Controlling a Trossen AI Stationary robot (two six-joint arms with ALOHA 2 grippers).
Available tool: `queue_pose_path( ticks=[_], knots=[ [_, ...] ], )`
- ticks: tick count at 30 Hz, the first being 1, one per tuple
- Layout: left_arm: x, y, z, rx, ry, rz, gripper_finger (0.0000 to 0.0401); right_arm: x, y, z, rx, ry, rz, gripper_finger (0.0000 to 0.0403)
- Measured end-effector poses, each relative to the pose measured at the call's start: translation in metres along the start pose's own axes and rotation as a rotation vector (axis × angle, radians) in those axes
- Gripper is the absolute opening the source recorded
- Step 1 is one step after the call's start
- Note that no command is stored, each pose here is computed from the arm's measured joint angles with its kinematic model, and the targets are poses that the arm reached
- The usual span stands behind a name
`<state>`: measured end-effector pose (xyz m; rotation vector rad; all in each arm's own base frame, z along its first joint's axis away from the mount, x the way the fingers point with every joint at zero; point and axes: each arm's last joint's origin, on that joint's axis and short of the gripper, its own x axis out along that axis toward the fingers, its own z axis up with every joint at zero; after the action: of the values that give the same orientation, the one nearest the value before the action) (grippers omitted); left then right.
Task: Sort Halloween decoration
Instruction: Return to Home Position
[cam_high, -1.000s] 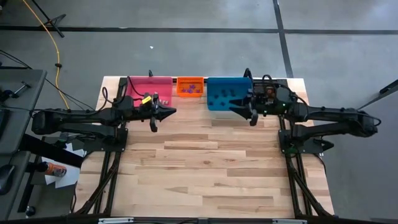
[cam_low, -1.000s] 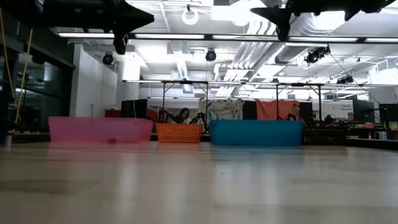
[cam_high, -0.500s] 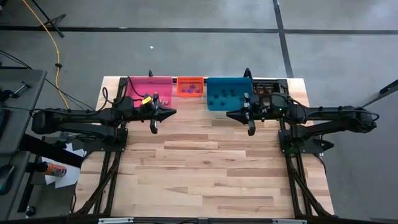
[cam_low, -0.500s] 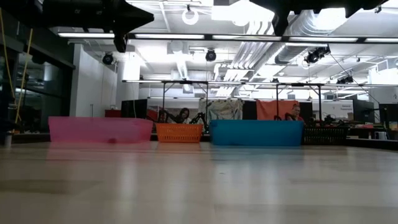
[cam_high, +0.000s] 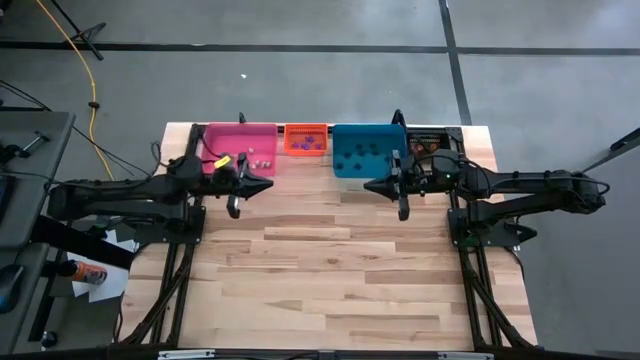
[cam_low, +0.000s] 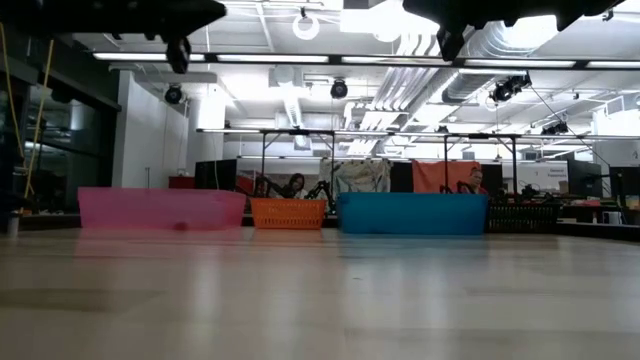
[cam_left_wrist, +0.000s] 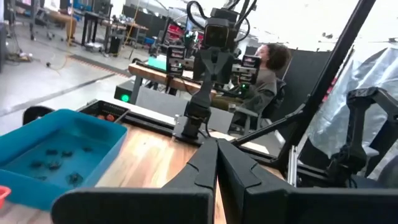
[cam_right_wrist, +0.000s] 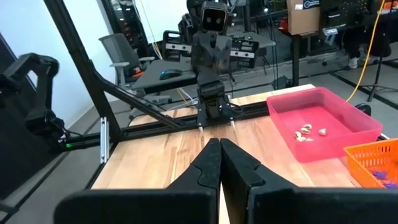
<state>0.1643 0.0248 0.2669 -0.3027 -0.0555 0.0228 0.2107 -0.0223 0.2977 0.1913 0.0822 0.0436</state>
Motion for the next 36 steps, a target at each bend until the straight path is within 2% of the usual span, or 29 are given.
queue_pose_path(
  ticks=[4,7,12,15,20,23,28,30,33,36],
  knots=[
    [-0.020,-0.001,-0.011,0.006,-0.035,0.002,0.0000,0.000,0.000,-0.001,0.028,0.008,0.001,0.0001],
    [-0.032,0.002,-0.023,0.004,-0.125,0.053,0.0000,0.000,0.000,-0.001,0.060,0.010,0.000,0.0001],
    [-0.039,0.000,-0.039,-0.030,-0.220,0.084,0.0000,0.000,-0.001,-0.003,0.133,0.034,-0.007,0.0000],
    [-0.039,-0.006,-0.047,-0.028,-0.191,0.061,0.0000,0.000,-0.001,-0.003,0.169,0.035,-0.007,0.0000],
    [-0.044,-0.008,-0.069,0.061,-0.137,0.041,0.0000,-0.001,0.000,-0.002,0.190,0.023,0.014,0.0000],
    [-0.050,-0.004,-0.084,0.039,-0.137,0.038,0.0000,-0.003,0.002,0.000,0.189,0.020,0.038,0.0000],
    [-0.053,-0.005,-0.081,0.064,-0.149,0.006,0.0000,-0.010,0.005,0.004,0.203,0.007,0.069,0.0000],
    [-0.054,-0.003,-0.084,0.071,-0.122,0.032,0.0000,-0.015,0.006,0.005,0.190,0.015,0.097,0.0000],
    [-0.053,0.000,-0.092,-0.007,-0.049,0.072,0.0001,-0.023,0.008,0.003,0.194,0.050,0.113,0.0000],
    [-0.053,0.002,-0.098,-0.055,0.009,0.088,0.0000,-0.034,0.008,-0.013,0.253,0.073,0.128,0.0000]
  ],
)
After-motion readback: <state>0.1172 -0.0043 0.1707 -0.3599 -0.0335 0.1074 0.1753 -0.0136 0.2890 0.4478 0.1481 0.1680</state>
